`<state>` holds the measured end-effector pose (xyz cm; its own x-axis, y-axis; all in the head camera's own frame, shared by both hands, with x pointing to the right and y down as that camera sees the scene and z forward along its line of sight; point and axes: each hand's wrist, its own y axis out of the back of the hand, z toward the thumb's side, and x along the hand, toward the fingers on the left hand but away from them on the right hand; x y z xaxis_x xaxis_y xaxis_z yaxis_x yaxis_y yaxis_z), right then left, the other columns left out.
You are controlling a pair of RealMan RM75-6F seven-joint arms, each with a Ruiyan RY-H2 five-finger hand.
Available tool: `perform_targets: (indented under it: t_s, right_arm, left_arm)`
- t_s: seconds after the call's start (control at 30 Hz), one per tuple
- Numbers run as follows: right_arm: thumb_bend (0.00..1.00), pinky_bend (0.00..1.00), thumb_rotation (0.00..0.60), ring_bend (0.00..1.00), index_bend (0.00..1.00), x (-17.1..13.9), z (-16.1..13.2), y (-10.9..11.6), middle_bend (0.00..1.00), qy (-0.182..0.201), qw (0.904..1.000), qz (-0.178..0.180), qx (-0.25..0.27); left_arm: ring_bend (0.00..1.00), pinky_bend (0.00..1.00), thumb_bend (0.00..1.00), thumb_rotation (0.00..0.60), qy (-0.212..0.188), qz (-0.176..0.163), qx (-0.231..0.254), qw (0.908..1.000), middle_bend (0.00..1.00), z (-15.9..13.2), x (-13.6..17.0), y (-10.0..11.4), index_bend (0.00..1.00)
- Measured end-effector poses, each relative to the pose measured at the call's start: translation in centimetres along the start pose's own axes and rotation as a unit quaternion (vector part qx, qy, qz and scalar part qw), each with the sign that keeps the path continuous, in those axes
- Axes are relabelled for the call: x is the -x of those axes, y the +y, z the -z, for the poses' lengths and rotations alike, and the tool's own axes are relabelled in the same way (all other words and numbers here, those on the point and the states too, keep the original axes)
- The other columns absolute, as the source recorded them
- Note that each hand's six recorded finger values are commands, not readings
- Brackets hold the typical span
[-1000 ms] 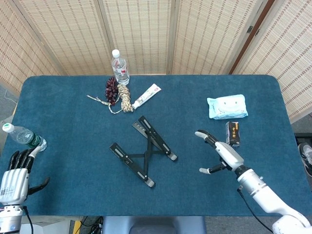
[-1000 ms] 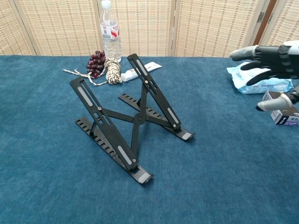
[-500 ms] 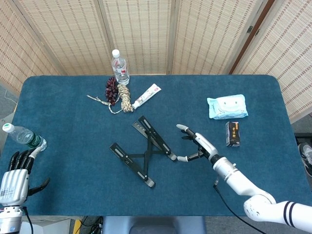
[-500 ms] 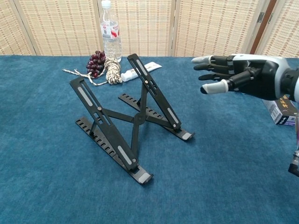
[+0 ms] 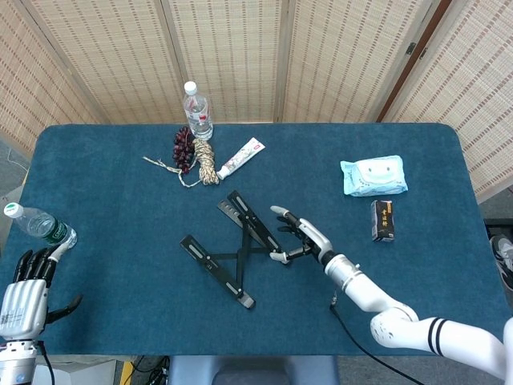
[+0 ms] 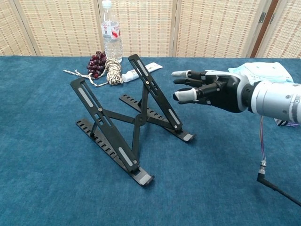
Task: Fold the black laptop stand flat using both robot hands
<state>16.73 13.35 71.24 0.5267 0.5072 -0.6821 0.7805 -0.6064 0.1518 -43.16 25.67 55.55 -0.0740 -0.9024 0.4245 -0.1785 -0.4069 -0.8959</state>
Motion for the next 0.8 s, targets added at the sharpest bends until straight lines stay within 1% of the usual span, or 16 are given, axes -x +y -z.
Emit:
perform_targets:
  t_s: [0.2, 0.43, 0.57, 0.67, 0.8]
  right_arm:
    - [0.00, 0.13, 0.600, 0.00, 0.00, 1.6, 1.0, -1.5, 0.00, -0.007, 0.9998, -0.009, 0.019]
    - [0.00, 0.13, 0.600, 0.00, 0.00, 2.0, 1.7, -3.3, 0.00, -0.013, 0.9987, -0.032, 0.038]
    - [0.00, 0.13, 0.600, 0.00, 0.00, 1.3, 1.9, -4.5, 0.00, -0.016, 0.9973, -0.050, 0.052]
    - [0.00, 0.13, 0.600, 0.00, 0.00, 0.1, 2.3, -5.3, 0.00, -0.022, 0.9957, -0.063, 0.065]
    - [0.00, 0.13, 0.600, 0.00, 0.00, -1.7, 2.7, -5.6, 0.00, -0.031, 0.9942, -0.074, 0.073]
  left_arm:
    - [0.10, 0.01, 0.17, 0.600, 0.001, 0.000, 0.000, 1.0000, 0.14, 0.1, 0.1, 0.1, 0.11]
    - [0.10, 0.01, 0.17, 0.600, 0.004, 0.002, -0.003, 1.0000, 0.14, 0.2, 0.2, 0.1, 0.11]
    - [0.10, 0.01, 0.17, 0.600, 0.005, 0.002, -0.004, 1.0000, 0.14, 0.3, 0.3, 0.1, 0.11]
    - [0.10, 0.01, 0.17, 0.600, 0.004, 0.004, -0.005, 1.0000, 0.14, 0.2, 0.4, 0.1, 0.11]
    - [0.10, 0.01, 0.17, 0.600, 0.002, 0.006, -0.006, 1.0000, 0.14, 0.2, 0.3, 0.0, 0.11]
